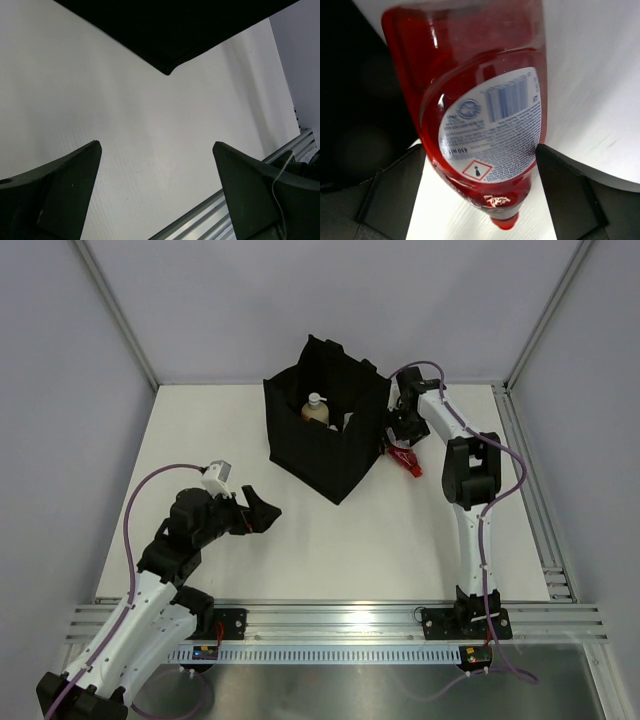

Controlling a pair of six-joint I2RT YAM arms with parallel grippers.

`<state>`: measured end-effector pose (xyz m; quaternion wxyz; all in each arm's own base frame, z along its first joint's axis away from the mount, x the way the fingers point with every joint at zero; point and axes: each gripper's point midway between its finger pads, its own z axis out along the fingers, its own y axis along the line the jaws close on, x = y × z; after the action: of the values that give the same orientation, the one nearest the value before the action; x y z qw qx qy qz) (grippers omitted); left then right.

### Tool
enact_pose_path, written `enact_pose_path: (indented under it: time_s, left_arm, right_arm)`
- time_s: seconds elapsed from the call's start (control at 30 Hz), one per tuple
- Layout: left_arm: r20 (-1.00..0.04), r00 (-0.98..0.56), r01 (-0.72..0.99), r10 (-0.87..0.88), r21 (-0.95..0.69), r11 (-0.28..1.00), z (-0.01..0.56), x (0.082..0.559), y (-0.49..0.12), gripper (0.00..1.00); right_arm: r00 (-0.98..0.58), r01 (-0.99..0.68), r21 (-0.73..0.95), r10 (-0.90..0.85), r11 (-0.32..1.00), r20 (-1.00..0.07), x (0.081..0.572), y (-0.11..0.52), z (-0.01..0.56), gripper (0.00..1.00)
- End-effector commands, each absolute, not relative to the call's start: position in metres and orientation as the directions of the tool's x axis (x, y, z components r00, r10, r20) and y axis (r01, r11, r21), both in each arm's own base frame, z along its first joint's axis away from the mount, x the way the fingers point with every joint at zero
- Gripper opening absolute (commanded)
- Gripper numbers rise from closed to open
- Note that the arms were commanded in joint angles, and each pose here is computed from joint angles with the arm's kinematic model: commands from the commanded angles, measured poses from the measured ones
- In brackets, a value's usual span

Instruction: Place the personal care products into the canvas bag

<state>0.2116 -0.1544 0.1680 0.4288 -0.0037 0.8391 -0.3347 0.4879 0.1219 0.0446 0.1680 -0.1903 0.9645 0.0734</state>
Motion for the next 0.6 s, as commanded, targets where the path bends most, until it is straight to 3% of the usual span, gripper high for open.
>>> enact_pose_path:
  time_s: [0.0, 0.1, 0.3, 0.43, 0.57]
  left_arm:
    - [-0.746, -0.595, 0.332, -0.298, -0.566, 0.754, 0.183, 0.215, -0.159, 0.99]
    - [-0.746, -0.594, 0.333, -0.302, -0.570, 0.751, 0.184, 0.213, -0.159, 0.99]
    - [-0.743, -0.593, 0.334, -0.310, -0.577, 0.745, 0.190, 0.211, -0.159, 0.99]
    - [-0.742, -0.594, 0.330, -0.310, -0.576, 0.748, 0.191, 0.207, -0.157, 0.99]
    - [-0.742, -0.593, 0.324, -0.312, -0.574, 0.752, 0.191, 0.204, -0.154, 0.99]
  right_arm:
    - [-0.873, -0.429, 0.011, -0.412, 0.903, -0.260, 0.473, 0.122, 0.032, 0.99]
    - [-0.864, -0.456, -0.042, -0.454, 0.889, -0.217, 0.469, 0.117, 0.026, 1.00]
    - [-0.867, -0.436, -0.076, -0.441, 0.897, -0.231, 0.480, 0.112, 0.028, 0.97]
    - [-0.874, -0.423, -0.088, -0.432, 0.902, -0.224, 0.485, 0.110, 0.025, 0.90]
    - [-0.859, -0.436, -0.079, -0.440, 0.897, -0.262, 0.495, 0.116, 0.035, 0.99]
